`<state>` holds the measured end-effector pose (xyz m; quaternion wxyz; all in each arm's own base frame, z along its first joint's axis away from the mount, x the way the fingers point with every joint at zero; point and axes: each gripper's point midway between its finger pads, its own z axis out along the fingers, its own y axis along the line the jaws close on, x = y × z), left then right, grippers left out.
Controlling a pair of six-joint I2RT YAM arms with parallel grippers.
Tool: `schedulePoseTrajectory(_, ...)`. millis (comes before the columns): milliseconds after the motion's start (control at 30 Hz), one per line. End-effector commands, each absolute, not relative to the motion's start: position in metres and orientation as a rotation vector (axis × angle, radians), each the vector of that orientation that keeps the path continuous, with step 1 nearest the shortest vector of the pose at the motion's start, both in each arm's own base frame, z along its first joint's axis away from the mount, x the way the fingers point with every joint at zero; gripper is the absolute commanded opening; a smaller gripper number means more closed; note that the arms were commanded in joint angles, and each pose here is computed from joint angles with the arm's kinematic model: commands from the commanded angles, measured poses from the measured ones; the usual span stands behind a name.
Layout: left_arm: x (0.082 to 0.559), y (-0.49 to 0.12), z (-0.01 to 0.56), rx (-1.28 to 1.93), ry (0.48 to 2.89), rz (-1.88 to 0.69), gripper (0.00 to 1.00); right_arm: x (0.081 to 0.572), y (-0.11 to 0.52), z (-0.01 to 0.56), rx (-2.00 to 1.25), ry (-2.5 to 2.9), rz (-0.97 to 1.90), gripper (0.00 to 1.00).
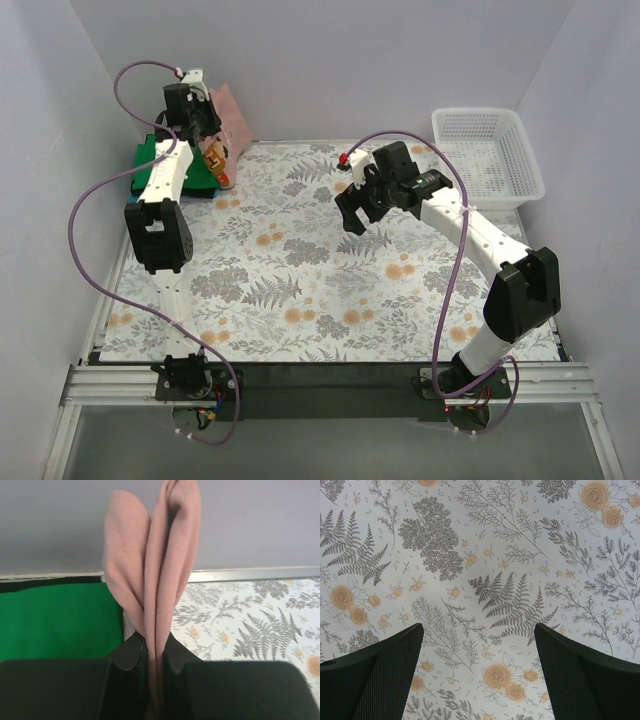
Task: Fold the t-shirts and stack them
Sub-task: Neatly place the folded tshirt to the corner
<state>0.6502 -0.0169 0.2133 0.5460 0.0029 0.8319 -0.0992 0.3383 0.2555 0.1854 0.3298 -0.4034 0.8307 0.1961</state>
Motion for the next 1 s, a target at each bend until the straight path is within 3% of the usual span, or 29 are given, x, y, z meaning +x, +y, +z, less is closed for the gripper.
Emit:
schedulePoseTrajectory(0,0.648,0.006,0.245,0.034,1.923,-0.191,0.00,0.336,0.255,0.198,-1.062,2.132,0.532,0.98)
schedulePoseTrajectory(533,0.630,-0.006,0.320,0.065,1.817,-0.257,0.00,0.336,0.259,0.195,-1.066,2.141,0.555,0.98)
schedulePoseTrajectory(967,0.621,-0.006,0.345,0.076,1.777,-0.249,0.00,0.337,0.260,0.190,-1.064,2.155,0.557,0.98)
